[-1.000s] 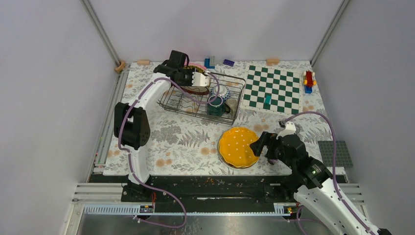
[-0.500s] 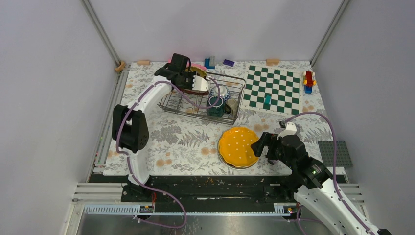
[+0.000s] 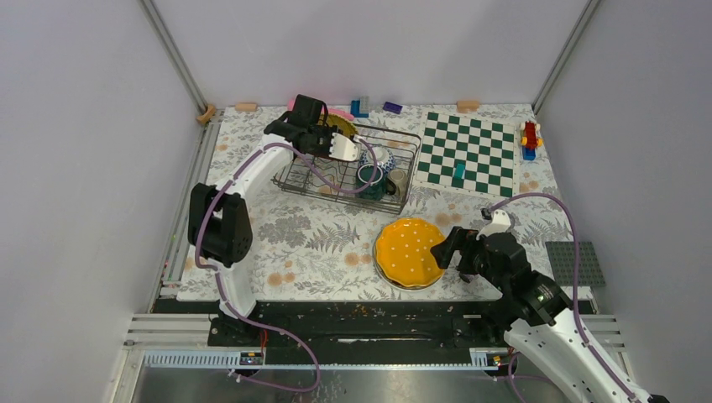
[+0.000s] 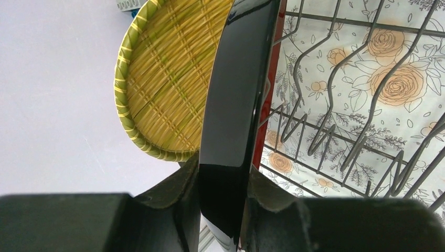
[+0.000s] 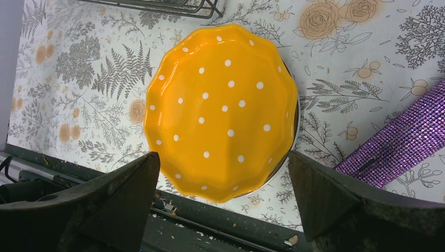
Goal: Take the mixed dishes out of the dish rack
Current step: Pick up the plate from the dish rack.
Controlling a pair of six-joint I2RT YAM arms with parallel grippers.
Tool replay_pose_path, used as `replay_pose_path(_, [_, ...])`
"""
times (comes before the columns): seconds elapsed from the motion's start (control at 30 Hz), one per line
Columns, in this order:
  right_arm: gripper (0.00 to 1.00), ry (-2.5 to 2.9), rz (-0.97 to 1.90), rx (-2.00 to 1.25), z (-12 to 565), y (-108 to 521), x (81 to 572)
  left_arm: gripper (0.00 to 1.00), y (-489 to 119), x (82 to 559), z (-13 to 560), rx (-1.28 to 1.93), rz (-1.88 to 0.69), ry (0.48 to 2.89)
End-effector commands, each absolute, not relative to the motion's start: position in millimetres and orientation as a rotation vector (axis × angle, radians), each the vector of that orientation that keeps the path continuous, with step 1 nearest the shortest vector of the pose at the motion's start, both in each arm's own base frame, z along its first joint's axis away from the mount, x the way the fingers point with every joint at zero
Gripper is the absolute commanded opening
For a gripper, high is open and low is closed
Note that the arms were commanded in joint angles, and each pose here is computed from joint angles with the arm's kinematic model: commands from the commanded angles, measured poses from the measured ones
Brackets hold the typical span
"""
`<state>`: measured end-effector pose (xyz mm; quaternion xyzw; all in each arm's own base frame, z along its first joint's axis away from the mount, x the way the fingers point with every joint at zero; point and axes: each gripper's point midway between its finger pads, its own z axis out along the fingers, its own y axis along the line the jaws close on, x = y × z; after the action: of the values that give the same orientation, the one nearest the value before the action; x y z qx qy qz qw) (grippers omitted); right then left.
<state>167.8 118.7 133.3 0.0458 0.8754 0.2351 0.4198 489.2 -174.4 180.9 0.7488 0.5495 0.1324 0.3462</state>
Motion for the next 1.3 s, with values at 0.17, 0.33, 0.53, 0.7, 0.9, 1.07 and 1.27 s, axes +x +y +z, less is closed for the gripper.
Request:
replay_pose_path(0.17, [1.0, 2.141, 0.61, 0.094, 150, 119, 169, 0.0, -177, 500, 300, 1.798, 0.594, 1.165])
replay_pose_path(0.33, [1.0, 2.133, 0.615, 0.086, 152, 120, 169, 0.0, -177, 497, 309, 1.785, 0.608, 1.157])
replay_pose_path(0.53, [0.99, 2.116, 0.614, 0.08, 157, 118, 168, 0.0, -174, 491, 316, 1.761, 0.629, 1.156])
replay_pose_path(0.7, [1.0, 2.096, 0.609, 0.084, 158, 117, 171, 0.0, -178, 483, 330, 1.701, 0.598, 1.128])
replay_pose_path(0.9, [1.0, 2.081, 0.628, 0.077, 162, 119, 171, 0.0, -172, 478, 354, 1.616, 0.625, 1.134])
replay_pose_path(1.07, [1.0, 2.058, 0.658, 0.073, 164, 122, 170, 0.0, -175, 463, 375, 1.518, 0.573, 1.104])
replay_pose_path(1.27, [1.0, 2.046, 0.696, 0.064, 164, 126, 167, 0.0, -190, 441, 426, 1.232, 0.347, 1.079])
